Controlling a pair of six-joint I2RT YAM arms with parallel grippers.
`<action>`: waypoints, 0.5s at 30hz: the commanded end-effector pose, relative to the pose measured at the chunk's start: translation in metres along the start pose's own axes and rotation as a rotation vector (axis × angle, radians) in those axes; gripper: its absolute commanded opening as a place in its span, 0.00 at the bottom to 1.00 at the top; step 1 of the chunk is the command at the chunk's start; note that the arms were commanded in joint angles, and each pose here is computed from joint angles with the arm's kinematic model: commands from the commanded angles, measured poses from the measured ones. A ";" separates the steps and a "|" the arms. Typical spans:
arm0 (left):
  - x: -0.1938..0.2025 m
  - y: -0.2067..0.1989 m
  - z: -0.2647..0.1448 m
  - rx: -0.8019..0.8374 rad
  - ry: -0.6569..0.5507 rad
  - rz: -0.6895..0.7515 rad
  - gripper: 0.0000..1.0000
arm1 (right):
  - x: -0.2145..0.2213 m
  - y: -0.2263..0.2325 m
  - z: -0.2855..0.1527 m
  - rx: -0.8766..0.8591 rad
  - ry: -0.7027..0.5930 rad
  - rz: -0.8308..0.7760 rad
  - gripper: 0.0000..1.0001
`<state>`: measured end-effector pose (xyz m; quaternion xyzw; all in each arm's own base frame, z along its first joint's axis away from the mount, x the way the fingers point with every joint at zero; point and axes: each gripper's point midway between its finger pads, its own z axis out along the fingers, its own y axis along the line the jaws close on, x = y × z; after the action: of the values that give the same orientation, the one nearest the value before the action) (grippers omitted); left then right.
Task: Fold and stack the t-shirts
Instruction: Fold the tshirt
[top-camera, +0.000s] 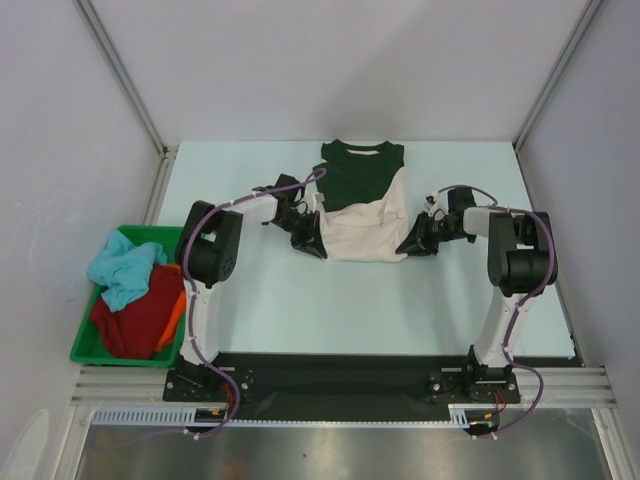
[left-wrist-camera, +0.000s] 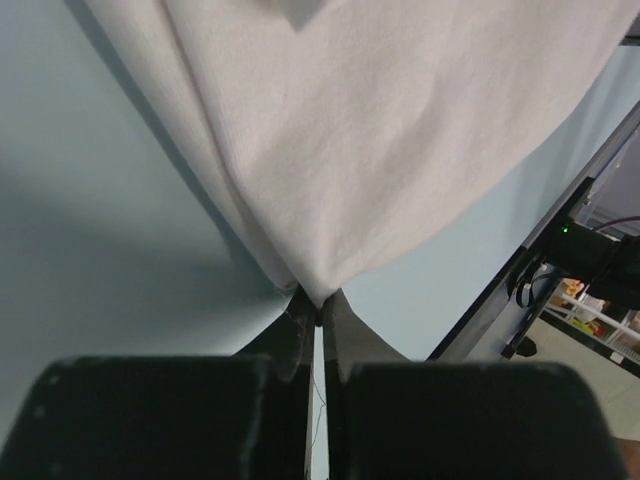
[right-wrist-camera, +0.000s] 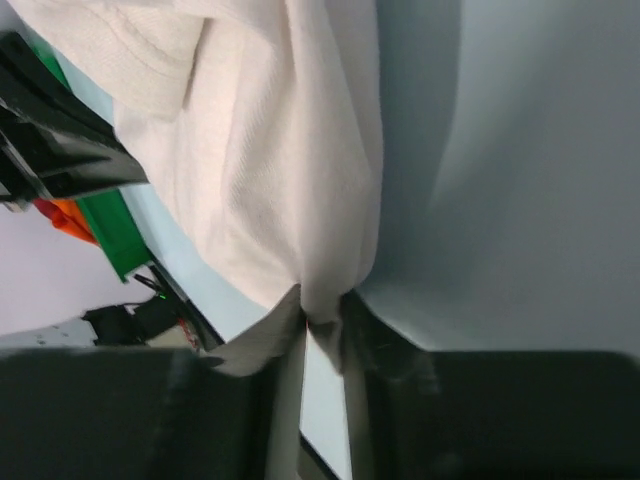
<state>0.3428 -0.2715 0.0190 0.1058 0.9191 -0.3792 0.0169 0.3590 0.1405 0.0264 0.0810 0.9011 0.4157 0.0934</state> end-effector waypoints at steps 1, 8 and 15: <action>-0.021 -0.007 -0.008 0.001 -0.058 0.074 0.00 | -0.005 0.014 0.002 -0.037 0.001 -0.044 0.15; -0.013 -0.041 -0.037 0.060 -0.096 0.161 0.00 | 0.005 0.035 -0.025 -0.056 0.005 -0.072 0.00; 0.005 -0.073 -0.077 0.080 -0.142 0.237 0.01 | 0.012 0.052 -0.067 -0.077 -0.038 -0.081 0.00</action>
<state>0.3360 -0.2683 0.0819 0.1509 0.9019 -0.3956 0.0853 0.3469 0.1318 0.0760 0.0634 0.8935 0.4291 0.1159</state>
